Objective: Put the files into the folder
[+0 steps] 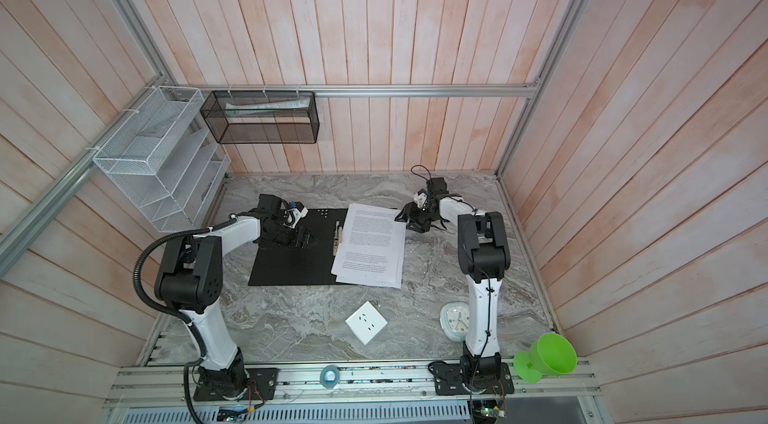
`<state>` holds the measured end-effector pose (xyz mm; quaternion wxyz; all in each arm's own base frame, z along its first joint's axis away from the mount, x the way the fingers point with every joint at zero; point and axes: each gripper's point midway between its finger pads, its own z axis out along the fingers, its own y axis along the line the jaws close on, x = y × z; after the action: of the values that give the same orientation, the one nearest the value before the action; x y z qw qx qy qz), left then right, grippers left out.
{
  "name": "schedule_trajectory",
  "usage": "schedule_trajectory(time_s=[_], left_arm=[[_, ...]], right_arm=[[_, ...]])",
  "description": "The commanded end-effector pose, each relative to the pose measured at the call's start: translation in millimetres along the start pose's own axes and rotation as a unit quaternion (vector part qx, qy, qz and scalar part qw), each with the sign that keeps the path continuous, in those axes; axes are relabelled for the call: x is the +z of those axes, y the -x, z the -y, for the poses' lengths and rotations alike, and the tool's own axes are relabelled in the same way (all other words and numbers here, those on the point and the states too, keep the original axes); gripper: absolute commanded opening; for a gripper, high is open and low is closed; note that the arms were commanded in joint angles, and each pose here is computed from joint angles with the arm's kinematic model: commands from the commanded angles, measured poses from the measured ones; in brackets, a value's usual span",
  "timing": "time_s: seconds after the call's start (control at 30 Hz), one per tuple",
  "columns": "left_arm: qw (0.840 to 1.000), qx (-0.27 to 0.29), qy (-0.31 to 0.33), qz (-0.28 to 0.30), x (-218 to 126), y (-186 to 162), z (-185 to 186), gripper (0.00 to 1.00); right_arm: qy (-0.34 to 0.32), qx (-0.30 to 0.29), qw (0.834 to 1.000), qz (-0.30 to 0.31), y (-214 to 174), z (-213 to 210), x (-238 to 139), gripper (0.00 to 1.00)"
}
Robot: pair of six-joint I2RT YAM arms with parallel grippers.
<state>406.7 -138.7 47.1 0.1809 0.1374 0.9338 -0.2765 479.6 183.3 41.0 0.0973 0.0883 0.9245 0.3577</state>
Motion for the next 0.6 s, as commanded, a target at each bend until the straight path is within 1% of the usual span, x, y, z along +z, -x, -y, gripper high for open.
schedule_trajectory(time_s=[0.0,0.23,0.37,0.47,0.57], left_arm=[[1.000,-0.001,-0.019,-0.004,7.9,-3.9,-0.1,0.77],[0.999,-0.005,-0.037,-0.009,13.9,-2.3,1.7,0.77],[0.999,-0.007,-0.052,-0.011,15.0,-1.4,5.6,0.78],[0.998,-0.007,-0.059,-0.014,14.8,-1.3,8.1,0.78],[0.998,-0.006,-0.055,-0.011,11.0,0.4,8.9,0.78]], right_arm=[[0.000,0.000,1.000,-0.023,-5.7,-4.7,7.0,0.58],[0.019,-0.018,0.999,-0.047,-8.5,-21.4,16.4,0.58],[0.043,-0.024,0.997,-0.064,-12.0,-30.8,24.7,0.58],[0.030,-0.024,0.997,-0.062,-7.9,-27.3,27.4,0.58],[-0.008,-0.027,0.999,-0.033,3.6,-21.5,18.9,0.58]])
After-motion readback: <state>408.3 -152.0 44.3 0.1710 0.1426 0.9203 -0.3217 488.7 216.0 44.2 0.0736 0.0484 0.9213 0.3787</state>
